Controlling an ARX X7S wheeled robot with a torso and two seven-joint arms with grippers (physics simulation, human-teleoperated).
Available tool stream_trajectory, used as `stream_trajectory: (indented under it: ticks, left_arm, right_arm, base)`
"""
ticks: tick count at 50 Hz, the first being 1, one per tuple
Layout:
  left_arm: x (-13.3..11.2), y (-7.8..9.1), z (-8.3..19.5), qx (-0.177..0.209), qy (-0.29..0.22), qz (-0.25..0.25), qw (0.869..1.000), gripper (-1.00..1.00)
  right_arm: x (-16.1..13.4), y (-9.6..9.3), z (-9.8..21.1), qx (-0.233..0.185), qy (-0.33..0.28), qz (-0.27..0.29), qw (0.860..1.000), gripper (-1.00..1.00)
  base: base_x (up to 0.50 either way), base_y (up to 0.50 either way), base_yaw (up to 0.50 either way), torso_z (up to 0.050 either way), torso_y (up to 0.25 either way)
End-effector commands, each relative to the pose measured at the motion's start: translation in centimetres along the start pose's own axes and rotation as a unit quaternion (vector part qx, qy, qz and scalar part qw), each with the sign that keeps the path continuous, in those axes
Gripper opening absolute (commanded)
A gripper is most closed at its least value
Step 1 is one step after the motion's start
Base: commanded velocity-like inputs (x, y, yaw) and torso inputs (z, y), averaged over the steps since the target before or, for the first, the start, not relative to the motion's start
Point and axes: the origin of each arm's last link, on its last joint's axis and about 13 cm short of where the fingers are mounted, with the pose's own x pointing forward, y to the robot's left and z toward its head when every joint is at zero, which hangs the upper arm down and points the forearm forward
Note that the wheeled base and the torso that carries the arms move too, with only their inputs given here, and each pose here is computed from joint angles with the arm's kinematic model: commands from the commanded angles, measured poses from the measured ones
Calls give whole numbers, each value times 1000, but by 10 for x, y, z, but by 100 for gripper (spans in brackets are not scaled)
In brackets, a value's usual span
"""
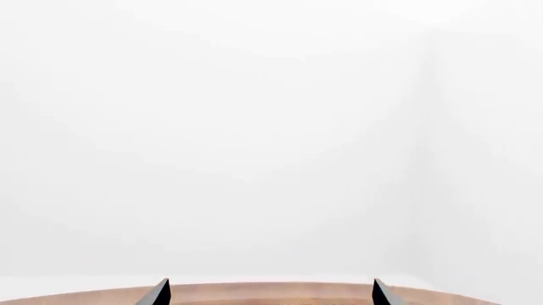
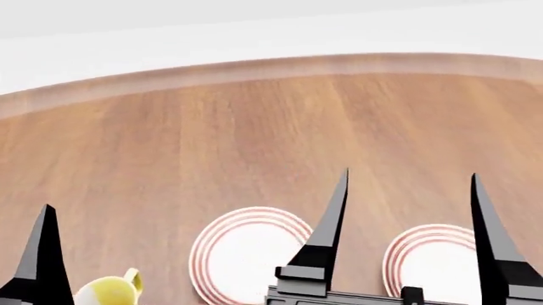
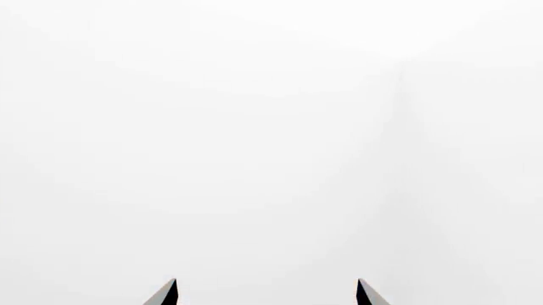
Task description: Put the white mug on the left plate.
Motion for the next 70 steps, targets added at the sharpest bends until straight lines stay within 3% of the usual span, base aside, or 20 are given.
stream_trajectory:
  ticks: [1, 27, 29, 32, 37, 39, 40, 41, 46, 57, 70]
  left_arm:
    - [-1, 0, 0, -1, 0, -1, 1000, 100]
    - [-2, -2, -2, -6, 10, -18, 1000, 100]
    - [-4, -3, -2, -104, 74, -55, 990, 100]
    - [-6, -7, 3, -172, 83, -94, 977, 100]
    - [-11, -9, -5, -223, 79, -127, 963, 100]
    - [-11, -9, -12, -205, 81, -146, 964, 100]
    - [-12, -7, -15, -211, 102, -161, 959, 100]
    - [-10, -7, -17, -193, 104, -151, 964, 100]
    - [-20, -13, -22, -143, 111, -201, 963, 100]
    - [-40, -24, -34, -139, 140, -226, 954, 100]
    - [-69, -29, -66, -138, 199, -231, 942, 100]
  right_arm:
    - [0, -1, 1, 3, -2, -3, 1000, 100]
    - [-2, -5, 3, 0, -4, -10, 1000, 100]
    - [-2, -5, 3, -2, -3, -7, 1000, 100]
    - [-2, -5, 2, -2, 1, -2, 1000, 100]
    - [-2, -6, -2, -11, 8, -4, 1000, 100]
    - [-1, -5, -3, -18, 16, -1, 1000, 100]
    - [-1, -6, -2, -16, 14, -1, 1000, 100]
    - [-1, -6, -2, -15, 14, -1, 1000, 100]
    - [-2, -7, -3, -16, 15, -1, 1000, 100]
    - [-2, -6, -2, -12, 12, 3, 1000, 100]
    - [-2, -6, 1, -12, 8, 5, 1000, 100]
  base:
    - [0, 0, -500, 0, 0]
    - [0, 0, -500, 0, 0]
    - [0, 0, -500, 0, 0]
    - [0, 0, -500, 0, 0]
    - [0, 0, -434, 0, 0]
    - [0, 0, 0, 0, 0]
    - [0, 0, 0, 0, 0]
    - [0, 0, 0, 0, 0]
    - [0, 0, 0, 0, 0]
    - [0, 0, 0, 0, 0]
    - [0, 0, 0, 0, 0]
